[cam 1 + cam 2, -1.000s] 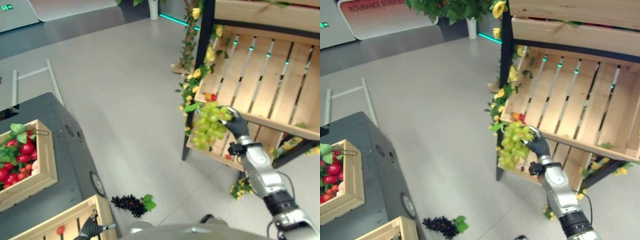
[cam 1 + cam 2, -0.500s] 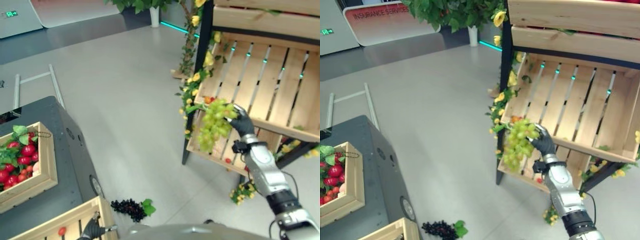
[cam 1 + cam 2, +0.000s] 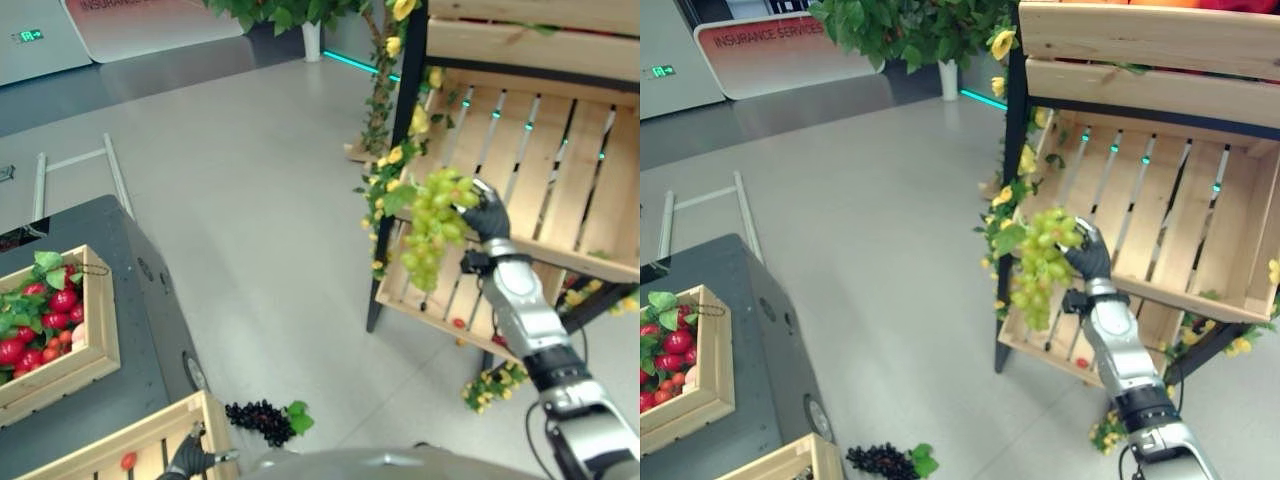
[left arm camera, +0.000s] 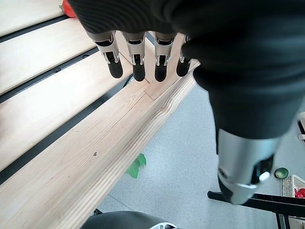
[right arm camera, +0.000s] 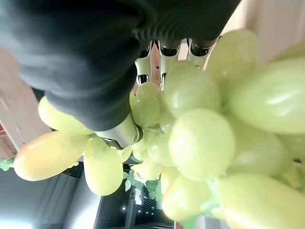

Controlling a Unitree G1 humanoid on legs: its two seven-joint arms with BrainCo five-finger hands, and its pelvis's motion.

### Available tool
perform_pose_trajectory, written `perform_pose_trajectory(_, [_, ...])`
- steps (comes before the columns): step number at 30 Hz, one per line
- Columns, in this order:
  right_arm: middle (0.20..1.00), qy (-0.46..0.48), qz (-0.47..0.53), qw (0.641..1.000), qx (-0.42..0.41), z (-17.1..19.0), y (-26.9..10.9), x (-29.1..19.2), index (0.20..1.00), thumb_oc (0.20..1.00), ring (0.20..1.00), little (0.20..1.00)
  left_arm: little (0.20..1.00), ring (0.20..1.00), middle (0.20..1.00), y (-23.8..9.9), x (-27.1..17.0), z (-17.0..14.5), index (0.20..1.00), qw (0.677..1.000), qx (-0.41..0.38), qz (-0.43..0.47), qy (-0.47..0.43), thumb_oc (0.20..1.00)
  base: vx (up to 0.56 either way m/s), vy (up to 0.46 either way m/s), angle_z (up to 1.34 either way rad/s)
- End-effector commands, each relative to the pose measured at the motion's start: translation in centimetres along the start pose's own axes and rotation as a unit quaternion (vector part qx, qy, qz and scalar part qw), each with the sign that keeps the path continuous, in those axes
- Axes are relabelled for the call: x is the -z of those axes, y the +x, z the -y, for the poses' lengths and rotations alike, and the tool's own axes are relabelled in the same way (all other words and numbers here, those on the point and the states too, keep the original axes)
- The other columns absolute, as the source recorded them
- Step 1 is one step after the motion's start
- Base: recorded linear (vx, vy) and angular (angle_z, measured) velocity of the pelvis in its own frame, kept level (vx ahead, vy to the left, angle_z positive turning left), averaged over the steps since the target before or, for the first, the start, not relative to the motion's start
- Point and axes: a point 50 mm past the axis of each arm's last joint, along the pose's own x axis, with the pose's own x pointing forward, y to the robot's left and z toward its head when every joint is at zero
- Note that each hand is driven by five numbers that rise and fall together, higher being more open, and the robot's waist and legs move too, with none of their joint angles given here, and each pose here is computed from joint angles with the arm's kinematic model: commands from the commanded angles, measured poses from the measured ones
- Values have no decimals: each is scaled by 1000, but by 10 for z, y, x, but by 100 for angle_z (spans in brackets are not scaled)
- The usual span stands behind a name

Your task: Pick up the fruits from the basket on one side to the basket on the other side

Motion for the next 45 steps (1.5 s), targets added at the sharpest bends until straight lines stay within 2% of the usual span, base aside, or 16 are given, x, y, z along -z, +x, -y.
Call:
perform_pose_trajectory(1, [200, 27, 171, 985, 22, -3, 43, -83, 200, 200, 200, 200, 1000, 1000, 1000, 9, -32, 15, 1000, 997, 33, 66, 29, 1000, 0, 0, 0])
perform_pose_trajectory(20, [200, -35, 170, 976, 131, 25, 107, -149, 200, 200, 200, 200, 1000, 1000, 1000, 11, -28, 10, 1000, 998, 21, 51, 35, 1000, 2, -3, 2])
perform_pose_trajectory(30, [200, -22, 138, 977, 163, 28, 117, -150, 200, 200, 200, 200, 1000, 1000, 1000, 12, -28, 12, 1000, 998, 13, 42, 34, 1000, 0, 0, 1])
perform_pose_trajectory(45, [200, -60, 61, 965, 249, 82, 110, -131, 200, 200, 200, 200, 1000, 1000, 1000, 13, -30, 11, 1000, 998, 13, 46, 43, 1000, -3, -2, 2])
